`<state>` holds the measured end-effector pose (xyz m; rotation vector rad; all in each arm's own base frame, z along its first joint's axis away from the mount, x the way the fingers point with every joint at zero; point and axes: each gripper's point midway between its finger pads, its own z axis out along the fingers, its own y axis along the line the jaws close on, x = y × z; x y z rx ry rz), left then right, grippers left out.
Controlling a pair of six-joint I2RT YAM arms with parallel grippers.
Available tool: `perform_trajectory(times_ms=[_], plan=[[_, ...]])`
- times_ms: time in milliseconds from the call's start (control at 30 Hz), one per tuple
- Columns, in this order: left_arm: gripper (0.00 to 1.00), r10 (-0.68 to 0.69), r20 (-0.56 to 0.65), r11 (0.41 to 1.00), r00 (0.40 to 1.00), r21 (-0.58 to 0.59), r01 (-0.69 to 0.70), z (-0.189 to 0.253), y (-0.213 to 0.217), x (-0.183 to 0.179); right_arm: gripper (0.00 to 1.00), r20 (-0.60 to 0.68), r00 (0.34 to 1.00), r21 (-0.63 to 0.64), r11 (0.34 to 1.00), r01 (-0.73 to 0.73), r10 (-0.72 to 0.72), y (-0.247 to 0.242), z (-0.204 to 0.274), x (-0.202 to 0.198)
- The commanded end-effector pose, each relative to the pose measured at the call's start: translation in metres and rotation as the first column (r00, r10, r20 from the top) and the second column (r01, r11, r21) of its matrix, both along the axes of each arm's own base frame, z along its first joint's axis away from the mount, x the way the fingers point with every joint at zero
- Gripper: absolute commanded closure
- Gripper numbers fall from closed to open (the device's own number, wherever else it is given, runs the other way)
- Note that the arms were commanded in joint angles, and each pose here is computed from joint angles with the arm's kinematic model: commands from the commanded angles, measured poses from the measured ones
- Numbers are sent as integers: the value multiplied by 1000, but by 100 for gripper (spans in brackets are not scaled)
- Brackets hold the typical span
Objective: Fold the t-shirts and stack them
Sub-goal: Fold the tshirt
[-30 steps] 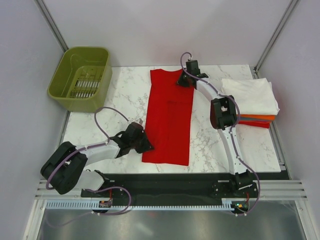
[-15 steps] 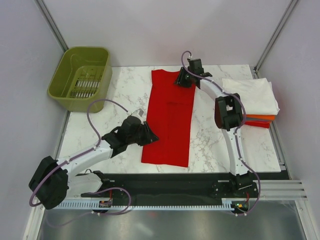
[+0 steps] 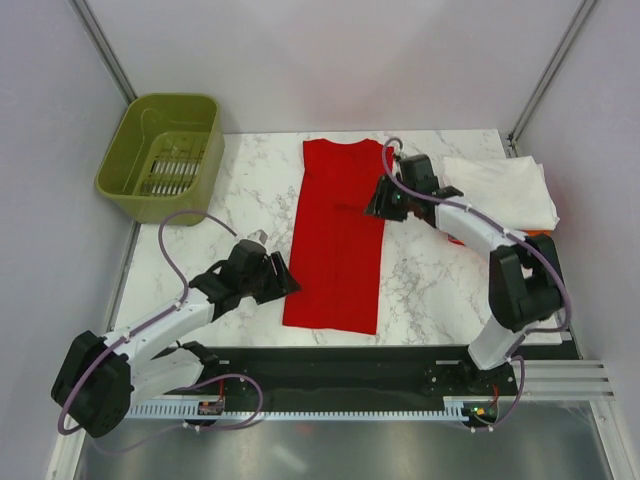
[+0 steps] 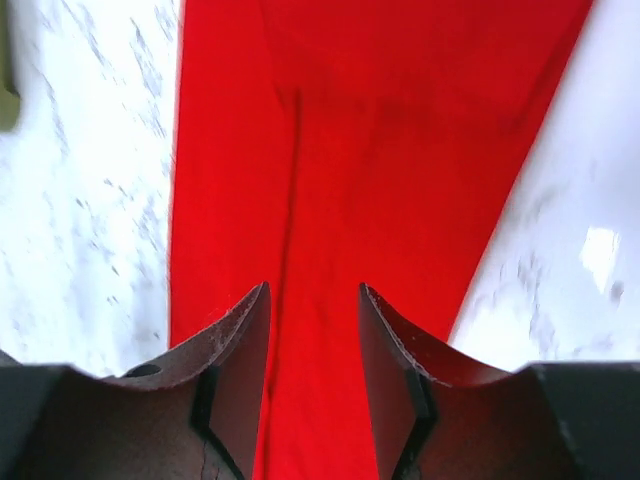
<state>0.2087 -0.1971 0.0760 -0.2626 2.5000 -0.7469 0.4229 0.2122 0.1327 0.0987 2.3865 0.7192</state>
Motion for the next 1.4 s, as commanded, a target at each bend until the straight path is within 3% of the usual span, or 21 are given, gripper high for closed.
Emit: perform_trajectory(times_ms=[0,167,400,600,1000,1067,1167,1200,1367], plan=[[37,-29,-15,999,999,29,30,-8,9,-11,52,-68,997,-65,998,23,-28,-13,-27,-66],[37,-22,-36,999,999,47,23,-19,16,-18,52,-175,984,-82,997,14,-28,-28,-70,-150],[39,-20,-70,997,997,68,24,-33,19,-22,50,-193,981,22,1000,-11,15,-29,-73,-212],[50,-29,-91,996,995,76,36,-45,21,-27,52,-247,964,73,994,-85,100,-15,-86,-239],[56,-63,-114,997,991,46,68,-53,17,-36,54,-324,933,68,987,-146,160,5,-113,-275],[56,-85,-109,996,990,12,86,-52,12,-38,57,-347,923,55,986,-158,167,5,-119,-285],[53,-92,-109,996,990,5,93,-52,11,-40,71,-376,911,38,985,-168,169,0,-127,-296],[50,-91,-111,996,990,5,92,-53,12,-42,80,-375,913,35,986,-160,162,-1,-127,-296],[48,-124,-140,992,982,-26,121,-54,8,-51,80,-370,919,24,990,-139,138,-8,-127,-299]])
